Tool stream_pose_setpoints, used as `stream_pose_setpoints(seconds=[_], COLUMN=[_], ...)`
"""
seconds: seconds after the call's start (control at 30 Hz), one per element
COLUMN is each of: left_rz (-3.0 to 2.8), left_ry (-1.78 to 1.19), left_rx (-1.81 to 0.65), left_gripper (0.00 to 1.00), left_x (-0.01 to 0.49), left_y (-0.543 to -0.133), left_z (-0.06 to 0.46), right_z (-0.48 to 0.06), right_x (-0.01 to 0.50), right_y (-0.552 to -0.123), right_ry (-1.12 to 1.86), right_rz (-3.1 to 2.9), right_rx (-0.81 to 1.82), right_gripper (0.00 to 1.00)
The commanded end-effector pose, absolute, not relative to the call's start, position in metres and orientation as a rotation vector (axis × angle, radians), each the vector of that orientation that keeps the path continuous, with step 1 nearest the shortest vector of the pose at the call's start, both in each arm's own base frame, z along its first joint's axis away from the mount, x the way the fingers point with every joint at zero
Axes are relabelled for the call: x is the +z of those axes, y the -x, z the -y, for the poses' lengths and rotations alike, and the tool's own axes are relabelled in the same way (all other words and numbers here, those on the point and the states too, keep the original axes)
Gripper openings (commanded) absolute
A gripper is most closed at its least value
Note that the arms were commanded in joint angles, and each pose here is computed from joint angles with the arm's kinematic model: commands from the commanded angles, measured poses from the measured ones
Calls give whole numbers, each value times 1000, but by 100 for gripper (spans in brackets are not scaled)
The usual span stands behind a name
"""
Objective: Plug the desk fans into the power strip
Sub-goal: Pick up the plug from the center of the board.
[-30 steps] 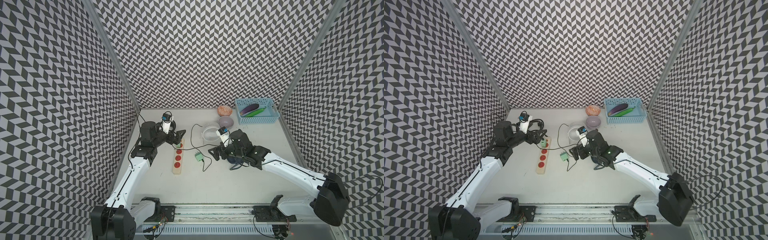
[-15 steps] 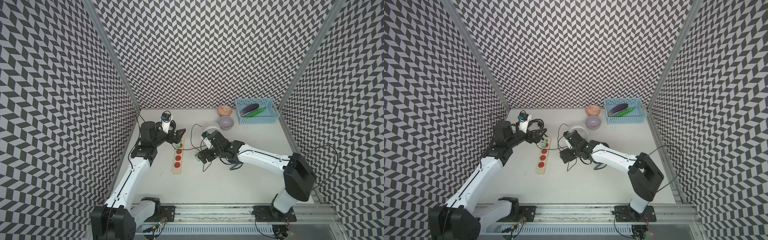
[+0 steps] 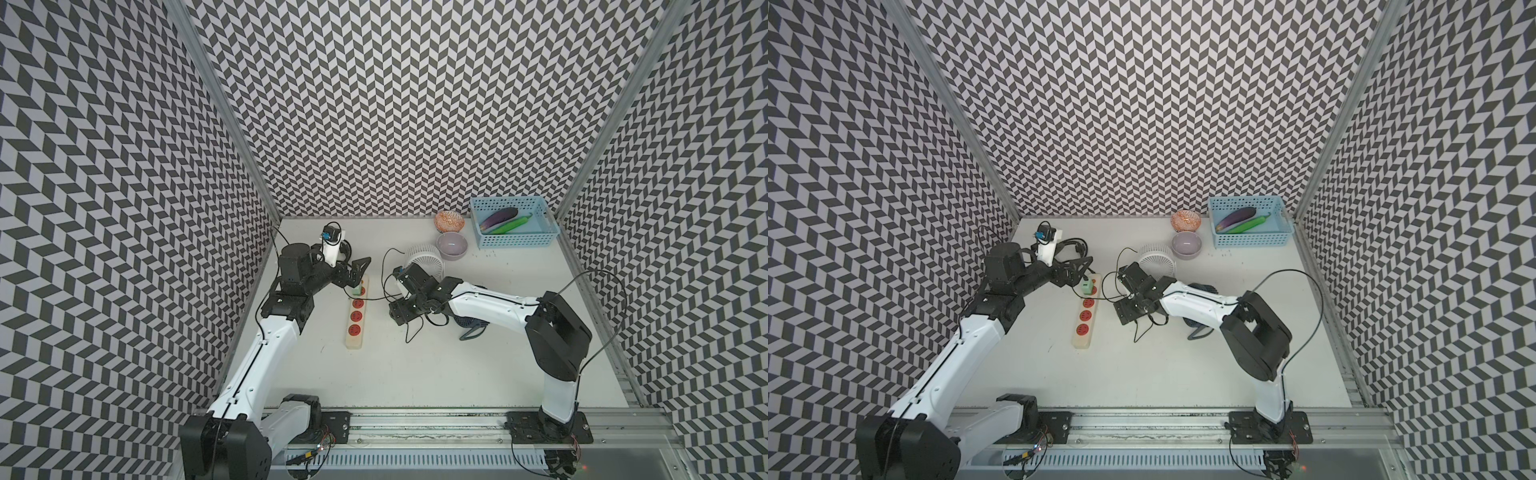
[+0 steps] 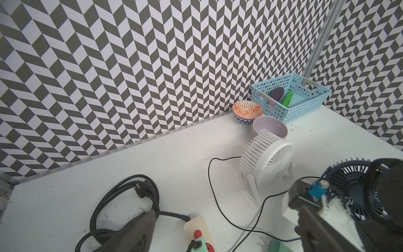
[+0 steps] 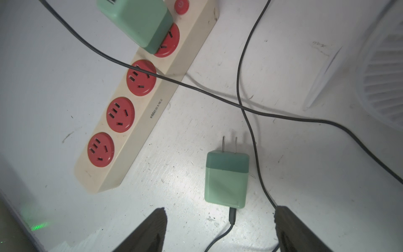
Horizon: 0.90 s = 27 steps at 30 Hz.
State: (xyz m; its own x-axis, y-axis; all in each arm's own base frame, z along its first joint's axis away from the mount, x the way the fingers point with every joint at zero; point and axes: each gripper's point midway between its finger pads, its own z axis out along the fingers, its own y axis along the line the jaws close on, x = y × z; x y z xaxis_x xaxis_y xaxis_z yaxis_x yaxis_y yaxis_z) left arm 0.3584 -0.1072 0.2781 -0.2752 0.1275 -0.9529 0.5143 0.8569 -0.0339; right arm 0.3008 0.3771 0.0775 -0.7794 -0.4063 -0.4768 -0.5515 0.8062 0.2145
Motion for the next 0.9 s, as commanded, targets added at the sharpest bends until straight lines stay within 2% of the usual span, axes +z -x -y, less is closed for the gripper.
stream_pose_setpoints(seconds=[0.0,0.2,0.87], left_rz=[-1800,-1795,-1787], left_ry=[-485,-485,-483], left_rx=[-404,-400,-356], left_gripper=[100,100,100], left_x=[287,287,285], left_y=[-356,-356,-355], left_z=[108,108,106], right_z=[-386,-390,-398], right_x=[76,60,32], right_y=[-306,-313,-321], right_ry=[697,686,677], right_rz=[-2579,-2604,-2642], right_rx=[457,366,264], right_gripper=[80,77,48])
